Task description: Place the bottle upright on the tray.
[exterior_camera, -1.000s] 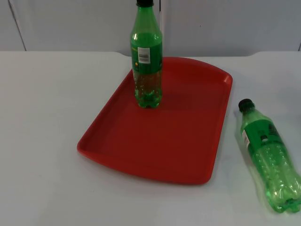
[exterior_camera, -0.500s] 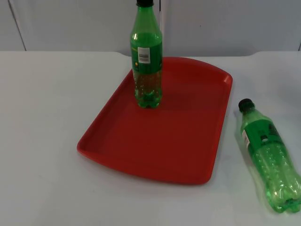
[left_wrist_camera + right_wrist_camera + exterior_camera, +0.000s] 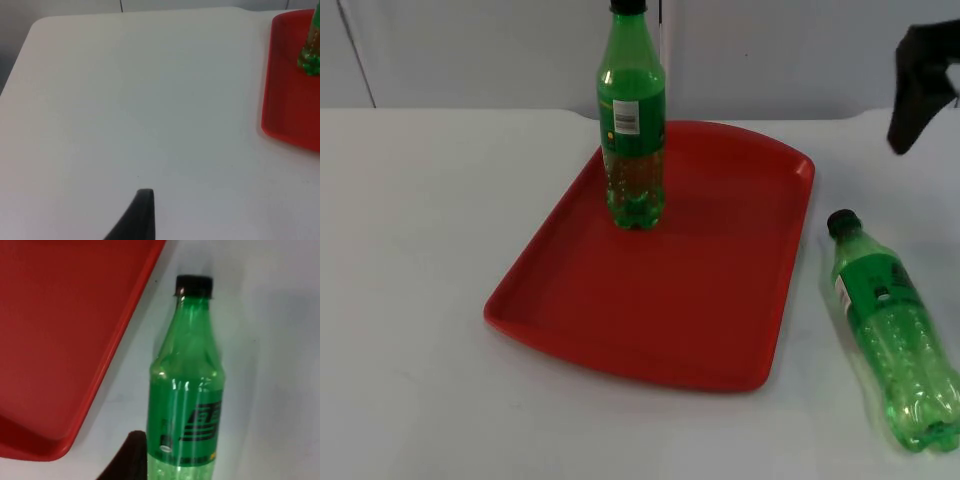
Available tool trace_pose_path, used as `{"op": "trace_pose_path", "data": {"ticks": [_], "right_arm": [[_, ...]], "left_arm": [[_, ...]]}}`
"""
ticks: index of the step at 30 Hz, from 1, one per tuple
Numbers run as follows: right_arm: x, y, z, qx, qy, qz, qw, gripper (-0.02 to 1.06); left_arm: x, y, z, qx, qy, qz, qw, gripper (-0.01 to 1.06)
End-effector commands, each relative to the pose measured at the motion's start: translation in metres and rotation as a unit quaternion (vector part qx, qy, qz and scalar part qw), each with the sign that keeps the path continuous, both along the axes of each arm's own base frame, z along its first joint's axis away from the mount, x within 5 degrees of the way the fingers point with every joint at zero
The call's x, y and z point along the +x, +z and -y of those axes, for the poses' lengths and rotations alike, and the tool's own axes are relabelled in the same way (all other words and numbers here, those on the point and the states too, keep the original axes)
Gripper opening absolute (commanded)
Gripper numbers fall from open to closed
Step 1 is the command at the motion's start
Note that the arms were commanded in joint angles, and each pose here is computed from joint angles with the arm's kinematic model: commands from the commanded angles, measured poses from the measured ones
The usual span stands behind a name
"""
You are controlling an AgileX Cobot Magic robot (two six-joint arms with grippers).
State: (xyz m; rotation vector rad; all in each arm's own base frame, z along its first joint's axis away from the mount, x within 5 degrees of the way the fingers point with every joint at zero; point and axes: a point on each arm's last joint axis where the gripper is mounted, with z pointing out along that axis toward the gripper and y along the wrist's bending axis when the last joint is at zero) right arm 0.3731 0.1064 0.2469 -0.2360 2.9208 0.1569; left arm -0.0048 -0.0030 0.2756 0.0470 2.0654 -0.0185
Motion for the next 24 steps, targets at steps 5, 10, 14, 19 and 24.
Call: {"op": "trace_pose_path", "data": {"ticks": [5, 10, 14, 19, 24], "right_arm": [[-0.007, -0.015, -0.016, -0.01, 0.001, -0.013, 0.9999, 1.05], [-0.012, -0.039, -0.014, 0.0, -0.047, -0.009, 0.9989, 1.05], [-0.012, -0.055, -0.014, -0.002, -0.056, -0.016, 0.9983, 1.05], [-0.007, -0.078, -0.016, -0.01, -0.063, -0.037, 0.9973, 1.05], [-0.002, -0.104, -0.027, -0.01, -0.055, -0.036, 0.9978, 1.05]], "left_arm": [[0.0, -0.001, 0.0, 0.0, -0.002, 0.001, 1.0, 1.04], [0.0, -0.001, 0.0, 0.0, -0.002, 0.001, 1.0, 1.04], [0.0, -0.001, 0.0, 0.0, -0.002, 0.001, 1.0, 1.04], [0.0, -0.001, 0.0, 0.0, -0.002, 0.001, 1.0, 1.04], [0.0, -0.001, 0.0, 0.0, -0.002, 0.001, 1.0, 1.04]]}}
